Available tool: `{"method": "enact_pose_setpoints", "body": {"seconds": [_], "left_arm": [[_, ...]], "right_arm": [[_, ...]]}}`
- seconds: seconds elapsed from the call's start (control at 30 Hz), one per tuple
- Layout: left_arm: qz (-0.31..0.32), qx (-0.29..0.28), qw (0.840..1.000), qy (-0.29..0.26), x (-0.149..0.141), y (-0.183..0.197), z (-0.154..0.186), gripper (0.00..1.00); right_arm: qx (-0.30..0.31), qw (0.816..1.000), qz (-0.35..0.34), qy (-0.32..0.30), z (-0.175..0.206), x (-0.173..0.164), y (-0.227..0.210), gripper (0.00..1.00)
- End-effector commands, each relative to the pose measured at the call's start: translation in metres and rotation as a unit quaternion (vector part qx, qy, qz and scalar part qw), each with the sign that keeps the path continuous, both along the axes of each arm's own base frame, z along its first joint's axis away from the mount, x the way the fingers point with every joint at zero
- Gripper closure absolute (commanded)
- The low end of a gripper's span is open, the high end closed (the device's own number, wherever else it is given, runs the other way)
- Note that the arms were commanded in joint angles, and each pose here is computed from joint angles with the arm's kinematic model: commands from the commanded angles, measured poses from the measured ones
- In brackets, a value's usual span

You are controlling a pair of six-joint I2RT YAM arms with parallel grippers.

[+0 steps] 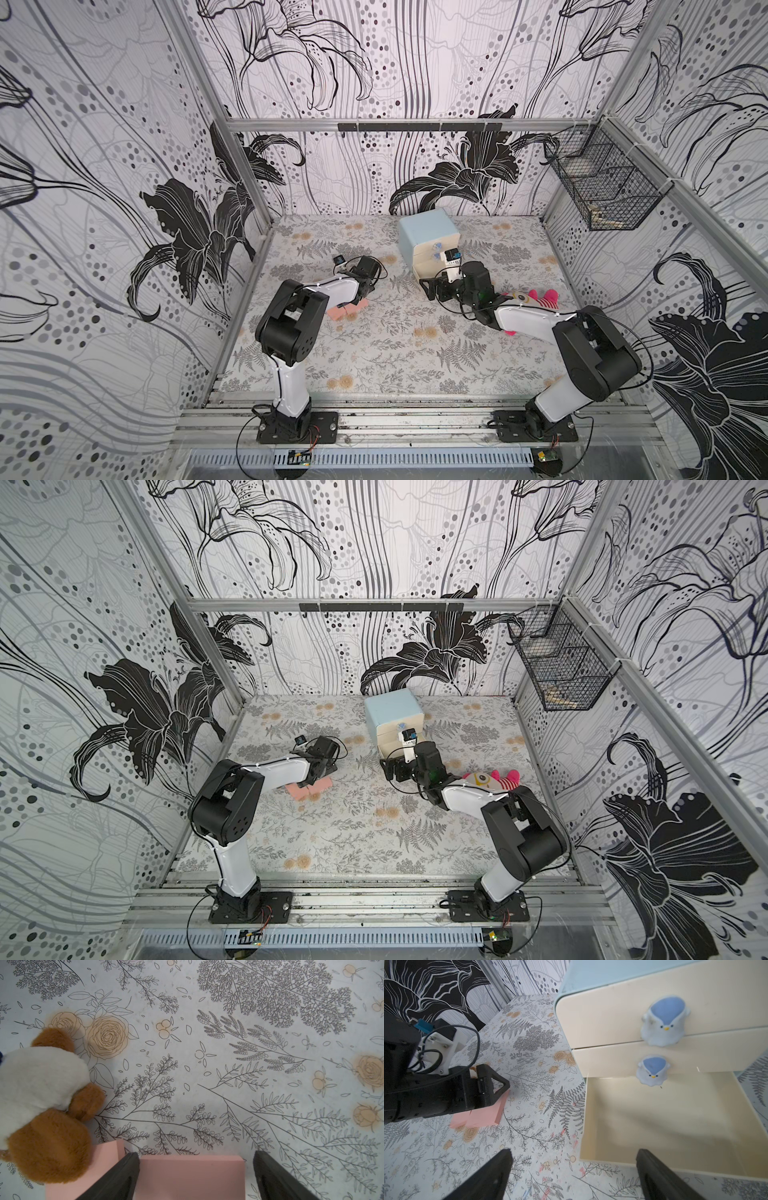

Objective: Please put the sticky notes in the drawer by color
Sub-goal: Pick up the sticky notes from the center of the board.

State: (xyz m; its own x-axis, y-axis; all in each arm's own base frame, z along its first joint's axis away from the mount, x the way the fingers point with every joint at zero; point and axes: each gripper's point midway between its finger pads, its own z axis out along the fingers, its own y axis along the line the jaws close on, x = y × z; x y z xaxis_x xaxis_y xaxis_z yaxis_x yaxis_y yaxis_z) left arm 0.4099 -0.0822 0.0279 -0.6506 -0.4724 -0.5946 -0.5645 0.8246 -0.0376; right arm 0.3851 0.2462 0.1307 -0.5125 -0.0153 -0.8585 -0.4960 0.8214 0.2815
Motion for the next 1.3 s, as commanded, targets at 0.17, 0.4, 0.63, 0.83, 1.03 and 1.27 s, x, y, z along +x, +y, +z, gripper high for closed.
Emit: {"method": "enact_pose_setpoints", "body": {"seconds": [0.17, 0.4, 0.63, 0.83, 1.03, 1.27], "left_arm": [[0.006, -0.007, 1.0, 0.021, -0.014, 0.001, -0.015, 0.04], [0.004, -0.001, 1.0, 0.022, -0.019, 0.002, -0.013, 0.04], [-0.005, 0.002, 1.0, 0.031, -0.019, -0.002, -0.017, 0.15], [-0.006, -0.001, 1.0, 0.026, -0.018, -0.004, -0.012, 0.2], [-0.008, -0.008, 1.0, 0.017, -0.015, -0.006, -0.003, 0.21], [-0.016, -0.031, 0.999, -0.006, -0.008, -0.014, 0.022, 0.2]], "right_arm": [[-0.002, 1.0, -0.003, 0.007, -0.004, 0.002, 0.003, 0.01], [-0.003, 1.0, -0.002, 0.013, -0.01, 0.003, 0.004, 0.01], [-0.006, 1.0, -0.006, 0.015, -0.012, 0.003, 0.002, 0.01], [-0.001, 1.0, -0.003, 0.015, -0.01, 0.002, 0.003, 0.01], [0.01, 1.0, 0.003, 0.017, -0.005, 0.001, 0.007, 0.02], [0.031, 0.999, 0.036, 0.007, 0.012, -0.012, 0.034, 0.02]]}}
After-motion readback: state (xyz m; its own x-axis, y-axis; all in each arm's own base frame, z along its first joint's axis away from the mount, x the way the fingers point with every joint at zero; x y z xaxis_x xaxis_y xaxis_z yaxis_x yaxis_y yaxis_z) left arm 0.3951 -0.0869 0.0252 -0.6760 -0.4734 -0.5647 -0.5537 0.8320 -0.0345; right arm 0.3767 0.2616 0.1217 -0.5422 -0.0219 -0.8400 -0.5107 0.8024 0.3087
